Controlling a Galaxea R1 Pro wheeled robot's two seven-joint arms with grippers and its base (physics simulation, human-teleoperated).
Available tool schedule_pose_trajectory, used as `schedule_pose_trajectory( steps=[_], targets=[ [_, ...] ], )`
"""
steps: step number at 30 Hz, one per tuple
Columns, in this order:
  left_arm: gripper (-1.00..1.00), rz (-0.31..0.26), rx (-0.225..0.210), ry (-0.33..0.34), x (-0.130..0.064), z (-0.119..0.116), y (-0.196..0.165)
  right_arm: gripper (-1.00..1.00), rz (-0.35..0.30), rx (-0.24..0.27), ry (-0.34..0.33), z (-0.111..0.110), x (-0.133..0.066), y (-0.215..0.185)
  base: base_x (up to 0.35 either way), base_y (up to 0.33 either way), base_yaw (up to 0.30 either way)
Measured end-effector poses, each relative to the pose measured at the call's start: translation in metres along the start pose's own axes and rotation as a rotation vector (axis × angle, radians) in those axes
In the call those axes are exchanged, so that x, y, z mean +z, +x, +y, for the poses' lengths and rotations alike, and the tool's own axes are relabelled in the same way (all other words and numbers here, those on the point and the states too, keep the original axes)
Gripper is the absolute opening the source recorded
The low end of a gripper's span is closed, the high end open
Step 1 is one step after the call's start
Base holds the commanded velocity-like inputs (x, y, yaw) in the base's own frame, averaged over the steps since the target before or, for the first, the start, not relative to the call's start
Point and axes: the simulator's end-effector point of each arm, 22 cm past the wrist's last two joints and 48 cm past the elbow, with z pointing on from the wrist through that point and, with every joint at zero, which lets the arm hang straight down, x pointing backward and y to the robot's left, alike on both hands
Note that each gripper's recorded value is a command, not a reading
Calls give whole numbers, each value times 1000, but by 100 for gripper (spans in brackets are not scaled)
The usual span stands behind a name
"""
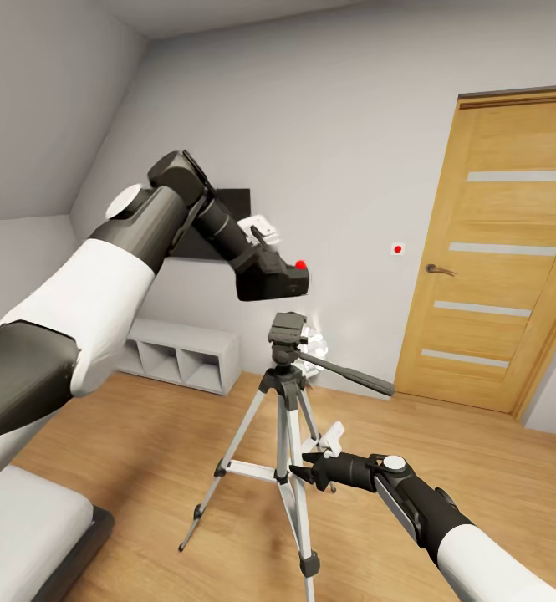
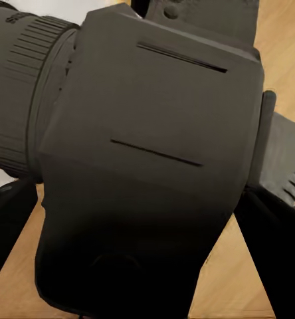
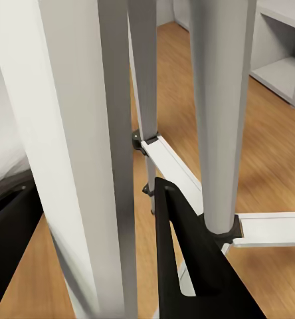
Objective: Attach the digital camera to the camera tripod in the bedroom.
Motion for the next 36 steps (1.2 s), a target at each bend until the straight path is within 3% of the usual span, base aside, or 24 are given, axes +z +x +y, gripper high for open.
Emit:
schedule_pose_trajectory(
  steps=[18,26,36],
  targets=[
    [-100,45,113,40,12,9,29,-100,1,-2,-4,1,0,0,0,0,0],
    [-100,32,169,78,24,-14,9,-100,2,-1,-5,1,0,0,0,0,0],
    [-100,19,188,94,27,-27,-2,-100,1,-2,-5,1,0,0,0,0,0]
  ],
)
